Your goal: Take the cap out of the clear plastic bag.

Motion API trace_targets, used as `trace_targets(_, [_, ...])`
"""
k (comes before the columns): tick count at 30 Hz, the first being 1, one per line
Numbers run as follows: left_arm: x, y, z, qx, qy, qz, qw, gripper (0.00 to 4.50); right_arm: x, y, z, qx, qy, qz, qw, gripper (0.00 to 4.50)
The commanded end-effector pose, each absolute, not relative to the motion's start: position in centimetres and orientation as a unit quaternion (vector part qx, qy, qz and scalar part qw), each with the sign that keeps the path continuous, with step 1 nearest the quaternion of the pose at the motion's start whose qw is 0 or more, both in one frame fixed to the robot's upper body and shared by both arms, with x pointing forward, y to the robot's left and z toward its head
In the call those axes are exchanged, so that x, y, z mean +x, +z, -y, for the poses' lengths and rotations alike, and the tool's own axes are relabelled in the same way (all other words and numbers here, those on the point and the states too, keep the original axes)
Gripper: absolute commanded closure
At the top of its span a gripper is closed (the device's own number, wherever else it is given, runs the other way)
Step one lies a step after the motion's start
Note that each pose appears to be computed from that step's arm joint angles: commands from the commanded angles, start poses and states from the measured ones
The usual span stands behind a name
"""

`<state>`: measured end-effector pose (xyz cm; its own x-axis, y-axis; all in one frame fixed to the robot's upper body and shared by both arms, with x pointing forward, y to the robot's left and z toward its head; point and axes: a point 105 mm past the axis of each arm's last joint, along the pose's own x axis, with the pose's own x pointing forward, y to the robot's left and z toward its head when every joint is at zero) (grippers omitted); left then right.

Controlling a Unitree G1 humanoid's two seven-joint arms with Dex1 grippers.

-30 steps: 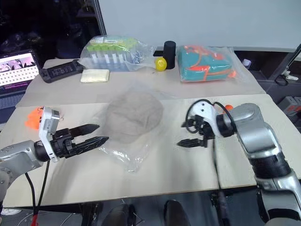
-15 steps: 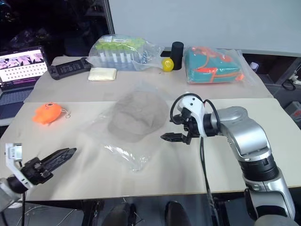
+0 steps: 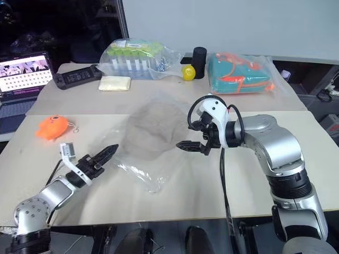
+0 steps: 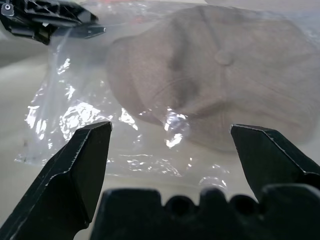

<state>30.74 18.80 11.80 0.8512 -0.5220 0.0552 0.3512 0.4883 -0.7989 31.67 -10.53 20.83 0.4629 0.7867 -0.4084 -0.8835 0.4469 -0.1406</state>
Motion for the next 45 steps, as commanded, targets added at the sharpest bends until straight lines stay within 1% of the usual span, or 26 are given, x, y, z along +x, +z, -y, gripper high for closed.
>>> trace_targets(1, [31.9,15.2,-17.4,-0.447,-0.288,-0.055,0.845,4.34,31.3,22.7,10.8,-0.168,0.488,-0.117,0.849,0.0])
trace_targets(2, [32.2,16.1,-17.0,-0.451,-0.298,-0.047,0.84,4.45,31.1,22.6,10.8,-0.164,0.489,-0.121,0.848,0.0])
trace_targets(4, [33.2,18.5,-15.5,-0.459,-0.315,-0.034,0.83,4.45,29.9,21.9,10.6,-0.155,0.509,-0.141,0.835,0.0])
trace_targets(6, [34.0,20.9,-12.6,-0.436,-0.353,-0.047,0.826,4.45,27.4,20.6,10.3,-0.168,0.551,-0.17,0.799,0.0])
trace_targets(9, [34.6,22.5,-9.5,-0.42,-0.389,-0.071,0.817,4.45,25.3,19.5,10.2,-0.173,0.577,-0.197,0.774,0.0])
trace_targets(11, [35.1,22.6,-8.0,-0.425,-0.4,-0.094,0.807,4.45,24.5,19.3,10.1,-0.171,0.583,-0.203,0.768,0.0])
trace_targets(14, [35.9,22.2,-5.8,-0.443,-0.412,-0.122,0.787,4.45,24.2,19.5,10.0,-0.166,0.58,-0.203,0.771,0.0])
trace_targets(16, [36.7,21.3,-4.6,-0.438,-0.408,-0.142,0.788,4.45,24.1,19.5,10.0,-0.165,0.574,-0.203,0.776,0.0])
trace_targets(18, [38.2,19.8,-3.7,-0.43,-0.384,-0.161,0.801,4.45,23.9,19.6,10.1,-0.163,0.57,-0.204,0.779,0.0])
trace_targets(20, [39.8,18.9,-3.4,-0.439,-0.359,-0.164,0.807,4.45,23.7,19.6,10.1,-0.162,0.567,-0.204,0.781,0.0])
trace_targets(21, [41.0,18.4,-3.3,-0.447,-0.338,-0.161,0.812,4.45,23.5,19.7,10.2,-0.161,0.564,-0.205,0.784,0.0])
trace_targets(23, [42.7,18.3,-2.8,-0.458,-0.318,-0.152,0.816,4.45,23.3,19.8,10.3,-0.158,0.559,-0.206,0.788,0.0])
trace_targets(26, [44.2,19.1,-1.7,-0.47,-0.313,-0.134,0.815,4.45,22.5,19.9,10.4,-0.151,0.558,-0.208,0.789,0.0])
trace_targets(29, [44.9,19.9,-0.6,-0.466,-0.316,-0.122,0.817,4.45,21.8,20.1,10.5,-0.145,0.559,-0.209,0.789,0.0])
trace_targets(33, [45.2,21.5,1.3,-0.467,-0.328,-0.104,0.815,4.45,22.1,19.6,11.0,-0.146,0.525,-0.218,0.81,0.0])
trace_targets(37, [45.7,23.1,2.1,-0.475,-0.313,-0.07,0.819,4.45,23.5,19.3,11.3,-0.152,0.477,-0.21,0.84,0.0])
trace_targets(40, [46.8,25.5,0.5,-0.468,-0.252,0.005,0.847,4.45,24.7,19.6,11.1,-0.151,0.449,-0.193,0.859,0.0])
trace_targets(43, [47.3,26.2,-1.0,-0.47,-0.224,0.039,0.853,4.45,25.2,19.8,10.9,-0.148,0.437,-0.184,0.868,0.0])
trace_targets(45, [47.5,26.3,-1.5,-0.477,-0.212,0.045,0.852,4.45,25.4,19.9,10.8,-0.148,0.432,-0.18,0.871,0.0])
